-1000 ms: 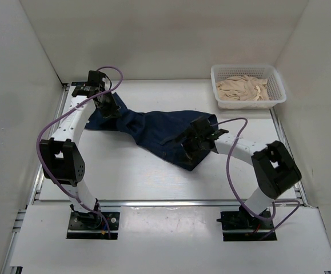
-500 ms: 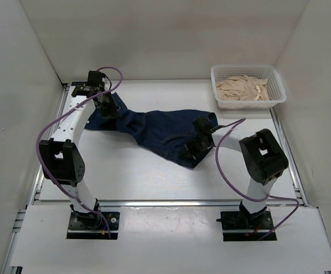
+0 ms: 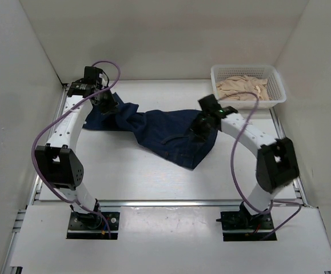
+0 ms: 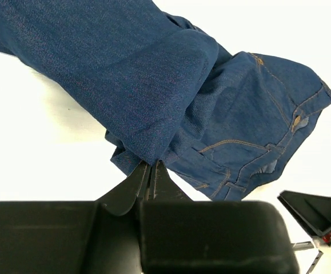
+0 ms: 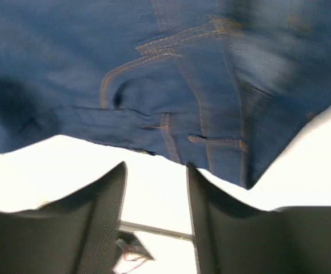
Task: Fold and stack the trousers
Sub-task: Flatten the trousers out
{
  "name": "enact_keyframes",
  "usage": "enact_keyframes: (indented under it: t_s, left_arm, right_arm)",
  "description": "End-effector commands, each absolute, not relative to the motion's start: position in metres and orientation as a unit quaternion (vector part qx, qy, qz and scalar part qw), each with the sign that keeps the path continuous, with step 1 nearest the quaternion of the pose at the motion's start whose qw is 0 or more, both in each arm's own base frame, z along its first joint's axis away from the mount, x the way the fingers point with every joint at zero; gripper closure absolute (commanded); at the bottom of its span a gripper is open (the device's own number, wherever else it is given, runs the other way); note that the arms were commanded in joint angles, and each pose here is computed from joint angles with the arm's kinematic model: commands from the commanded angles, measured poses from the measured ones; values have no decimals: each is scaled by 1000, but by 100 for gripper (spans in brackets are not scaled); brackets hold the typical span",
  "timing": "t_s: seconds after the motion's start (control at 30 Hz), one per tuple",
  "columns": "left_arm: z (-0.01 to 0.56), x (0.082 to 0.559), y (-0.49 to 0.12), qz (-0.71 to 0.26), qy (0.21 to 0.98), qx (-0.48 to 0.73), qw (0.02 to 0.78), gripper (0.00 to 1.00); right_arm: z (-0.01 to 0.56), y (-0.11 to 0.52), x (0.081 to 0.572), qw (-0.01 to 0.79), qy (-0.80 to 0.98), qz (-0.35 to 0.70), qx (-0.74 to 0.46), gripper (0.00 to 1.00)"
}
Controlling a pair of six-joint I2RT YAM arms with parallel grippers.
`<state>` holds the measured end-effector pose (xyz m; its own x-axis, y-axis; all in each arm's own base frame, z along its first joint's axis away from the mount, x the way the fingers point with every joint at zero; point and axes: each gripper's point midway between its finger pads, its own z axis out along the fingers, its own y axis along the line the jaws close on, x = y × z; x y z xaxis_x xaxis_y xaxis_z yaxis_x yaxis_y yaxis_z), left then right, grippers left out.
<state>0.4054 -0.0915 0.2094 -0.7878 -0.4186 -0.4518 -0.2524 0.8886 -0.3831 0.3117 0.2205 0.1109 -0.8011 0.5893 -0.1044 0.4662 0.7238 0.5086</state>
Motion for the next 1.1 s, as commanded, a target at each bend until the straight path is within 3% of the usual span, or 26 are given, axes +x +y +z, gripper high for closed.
enact_keyframes:
  t_s: [0.0, 0.03, 0.07, 0.13, 0.37, 0.43, 0.63, 0.73, 0.8, 0.83, 1.07]
  left_arm:
    - [235, 397, -95, -168, 924, -170, 298, 90]
    - [235, 396, -97, -172, 924, -169, 296, 90]
    - [235, 396, -96, -171, 925, -164, 297, 90]
    - [231, 395, -96, -169, 926, -165, 293, 90]
    - [232, 390, -93, -161, 929, -159, 292, 90]
    - [228, 391, -93, -160, 931, -159, 288, 90]
    - [228, 393, -94, -160, 931, -159, 288, 90]
    - [228, 396, -94, -160, 931, -159, 288, 90]
    - [228, 396, -94, -159, 931, -155, 288, 90]
    - [228, 396, -94, -159, 931, -155, 288, 90]
    - [233, 401, -91, -159, 929, -158, 295, 90]
  right_arm:
    - [100, 254, 301, 118, 977, 166, 62, 48]
    - [97, 267, 291, 126, 983, 130, -22, 34]
    - [101, 267, 306, 163, 981, 88, -48, 27]
    - [80, 271, 304, 150, 983, 57, -93, 18]
    - [35, 269, 295, 114, 984, 23, -132, 20]
    - [30, 272, 287, 105, 984, 30, -144, 25]
    - [13, 268, 273, 93, 984, 31, -150, 53]
    - [8, 270, 273, 88, 983, 34, -155, 73]
    - [8, 272, 275, 89, 983, 35, -155, 96]
    - [15, 270, 279, 104, 983, 29, -148, 100]
    - [92, 223, 318, 208, 975, -33, -74, 100]
